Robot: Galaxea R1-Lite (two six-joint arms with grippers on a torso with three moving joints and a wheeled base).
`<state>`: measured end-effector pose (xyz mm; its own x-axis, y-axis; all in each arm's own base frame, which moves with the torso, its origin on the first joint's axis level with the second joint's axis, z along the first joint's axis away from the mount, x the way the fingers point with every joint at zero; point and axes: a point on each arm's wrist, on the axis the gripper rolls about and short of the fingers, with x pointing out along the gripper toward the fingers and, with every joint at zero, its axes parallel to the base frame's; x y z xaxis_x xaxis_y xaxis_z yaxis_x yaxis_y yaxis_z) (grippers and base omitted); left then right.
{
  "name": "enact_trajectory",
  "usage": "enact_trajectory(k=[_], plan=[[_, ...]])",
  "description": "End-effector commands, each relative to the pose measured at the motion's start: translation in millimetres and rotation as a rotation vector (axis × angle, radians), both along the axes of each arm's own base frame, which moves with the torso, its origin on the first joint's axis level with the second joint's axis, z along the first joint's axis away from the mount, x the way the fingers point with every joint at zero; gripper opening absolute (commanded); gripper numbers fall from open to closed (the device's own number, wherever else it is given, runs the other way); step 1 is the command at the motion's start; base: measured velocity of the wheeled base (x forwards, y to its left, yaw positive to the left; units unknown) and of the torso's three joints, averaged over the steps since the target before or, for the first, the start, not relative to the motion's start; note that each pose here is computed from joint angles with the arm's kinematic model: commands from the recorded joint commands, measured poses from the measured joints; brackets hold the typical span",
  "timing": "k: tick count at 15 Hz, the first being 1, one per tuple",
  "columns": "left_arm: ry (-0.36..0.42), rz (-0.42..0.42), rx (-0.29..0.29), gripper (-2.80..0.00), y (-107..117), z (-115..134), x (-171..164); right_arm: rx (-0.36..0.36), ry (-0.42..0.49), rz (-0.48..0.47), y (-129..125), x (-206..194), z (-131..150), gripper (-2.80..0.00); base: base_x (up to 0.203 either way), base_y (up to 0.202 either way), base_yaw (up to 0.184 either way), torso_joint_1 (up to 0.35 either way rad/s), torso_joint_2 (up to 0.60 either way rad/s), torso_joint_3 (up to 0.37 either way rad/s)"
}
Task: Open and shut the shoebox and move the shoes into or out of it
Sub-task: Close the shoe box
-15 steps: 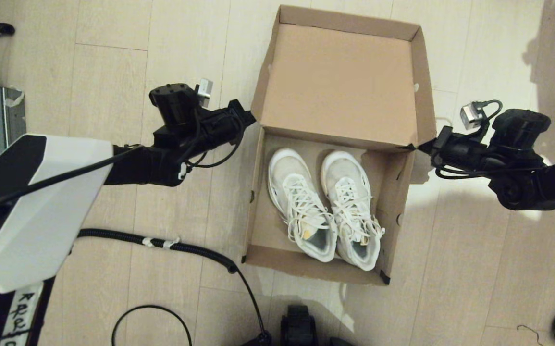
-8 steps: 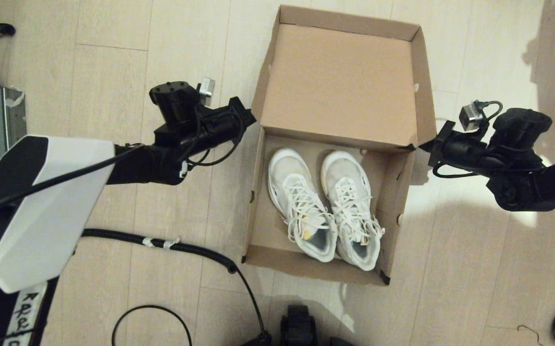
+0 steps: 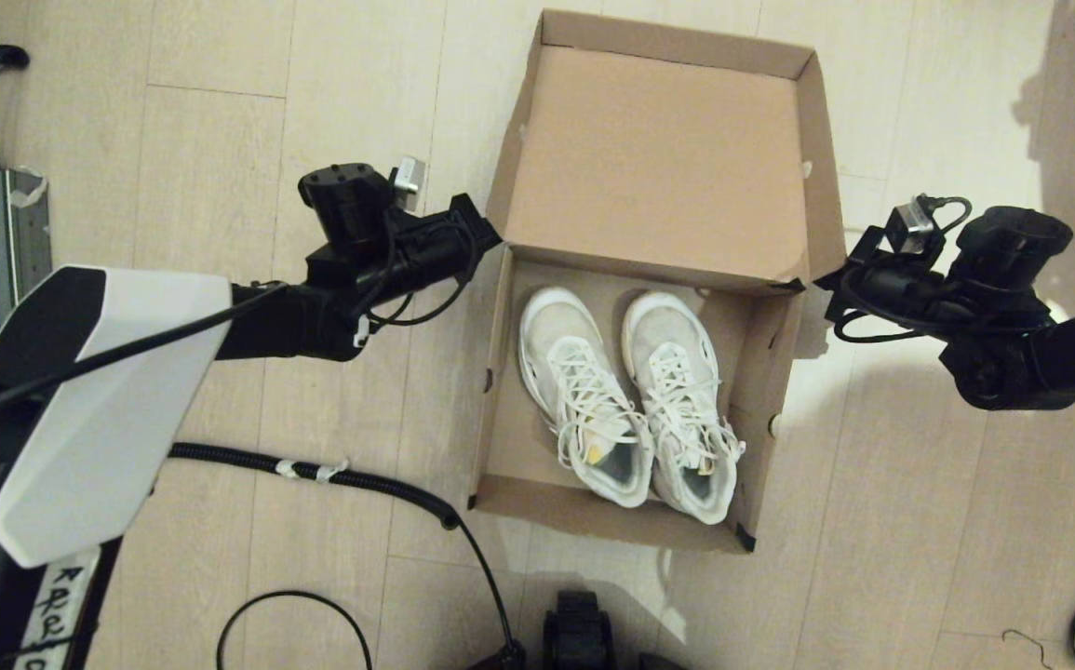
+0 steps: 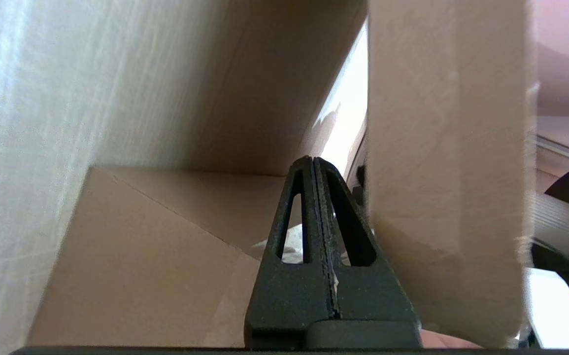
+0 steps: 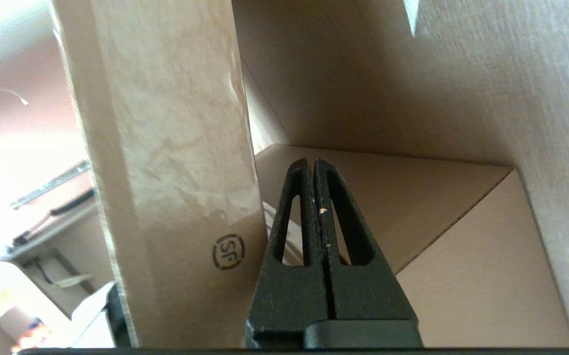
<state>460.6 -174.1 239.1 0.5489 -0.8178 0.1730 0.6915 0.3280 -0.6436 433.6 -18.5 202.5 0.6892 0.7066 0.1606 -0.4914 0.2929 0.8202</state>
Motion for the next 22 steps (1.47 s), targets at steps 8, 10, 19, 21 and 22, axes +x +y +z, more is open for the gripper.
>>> enact_trajectory(k=[8, 10, 19, 21, 22], plan=[[0.005, -0.027, -0.001, -2.80, -8, 3, -9, 0.001, -0.015, 0.023, 1, -1, 6, -2.80, 0.000, 0.000, 0.000, 0.000, 0.00, 0.000], [0.008, -0.035, -0.001, -2.80, -13, 1, -10, 0.005, -0.025, 0.008, 0, 10, 2, -2.80, 0.000, 0.000, 0.000, 0.000, 0.00, 0.000], [0.021, -0.052, 0.007, -2.80, -18, -5, -9, 0.070, -0.051, 0.004, -4, 49, -3, -2.80, 0.000, 0.000, 0.000, 0.000, 0.00, 0.000], [0.020, -0.052, 0.007, -2.80, -18, -5, -9, 0.093, -0.036, 0.012, -6, 50, -1, -2.80, 0.000, 0.000, 0.000, 0.000, 0.00, 0.000], [0.020, -0.052, 0.007, -2.80, -18, -4, -9, 0.115, -0.020, 0.020, -7, 50, 1, -2.80, 0.000, 0.000, 0.000, 0.000, 0.00, 0.000]])
